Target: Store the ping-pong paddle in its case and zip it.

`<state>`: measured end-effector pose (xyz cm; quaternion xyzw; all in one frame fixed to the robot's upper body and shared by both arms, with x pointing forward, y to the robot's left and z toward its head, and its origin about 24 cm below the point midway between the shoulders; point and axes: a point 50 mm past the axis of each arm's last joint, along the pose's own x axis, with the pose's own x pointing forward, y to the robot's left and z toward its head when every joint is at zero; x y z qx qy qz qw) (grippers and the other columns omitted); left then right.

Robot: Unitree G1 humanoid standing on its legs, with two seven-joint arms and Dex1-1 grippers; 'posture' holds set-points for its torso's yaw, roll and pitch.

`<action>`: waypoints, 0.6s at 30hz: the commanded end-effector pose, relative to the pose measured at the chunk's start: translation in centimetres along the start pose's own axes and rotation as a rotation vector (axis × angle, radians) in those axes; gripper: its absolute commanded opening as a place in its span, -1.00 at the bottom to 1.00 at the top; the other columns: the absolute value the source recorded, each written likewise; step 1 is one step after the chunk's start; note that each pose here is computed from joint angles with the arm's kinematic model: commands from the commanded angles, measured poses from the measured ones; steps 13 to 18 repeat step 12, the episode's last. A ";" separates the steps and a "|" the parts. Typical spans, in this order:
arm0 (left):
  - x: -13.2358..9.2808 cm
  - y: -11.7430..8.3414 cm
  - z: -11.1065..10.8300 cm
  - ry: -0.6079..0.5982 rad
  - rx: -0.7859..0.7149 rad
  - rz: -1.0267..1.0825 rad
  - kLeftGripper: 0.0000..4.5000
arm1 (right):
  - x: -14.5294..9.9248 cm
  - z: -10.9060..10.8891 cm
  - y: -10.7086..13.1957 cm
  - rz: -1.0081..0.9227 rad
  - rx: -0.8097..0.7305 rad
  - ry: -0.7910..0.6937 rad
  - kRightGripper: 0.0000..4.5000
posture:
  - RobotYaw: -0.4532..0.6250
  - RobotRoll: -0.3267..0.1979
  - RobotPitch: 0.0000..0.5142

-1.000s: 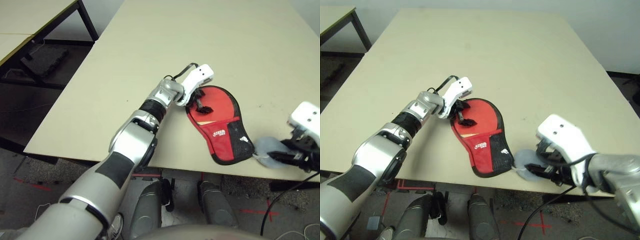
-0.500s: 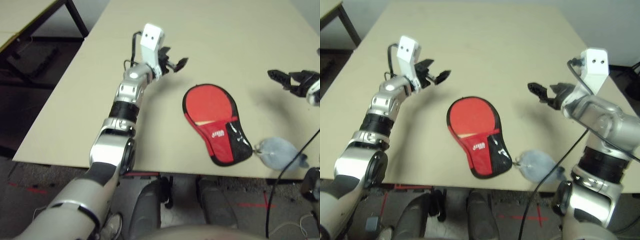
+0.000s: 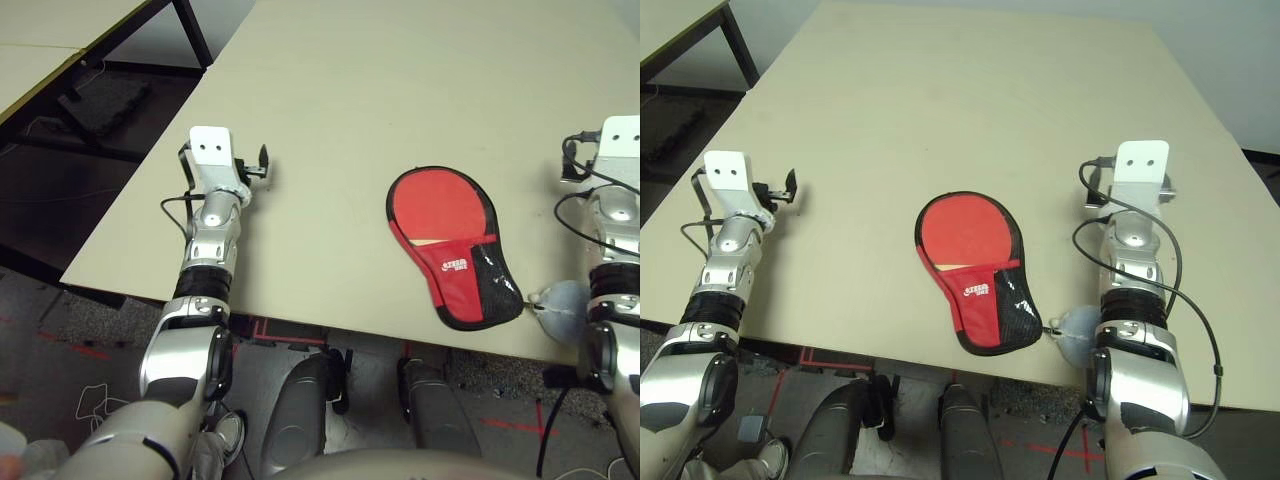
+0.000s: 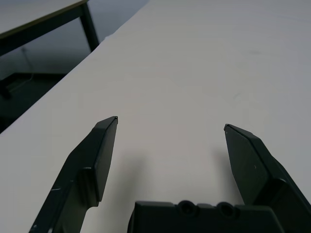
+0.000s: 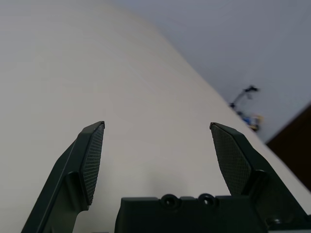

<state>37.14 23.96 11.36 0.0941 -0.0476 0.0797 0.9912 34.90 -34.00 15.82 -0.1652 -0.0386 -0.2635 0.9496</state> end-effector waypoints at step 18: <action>0.5 -1.2 -0.4 0.027 -0.021 -0.055 1.00 | -1.4 -3.5 -3.4 -0.247 0.050 0.110 0.99 | -0.22 0.25 -0.46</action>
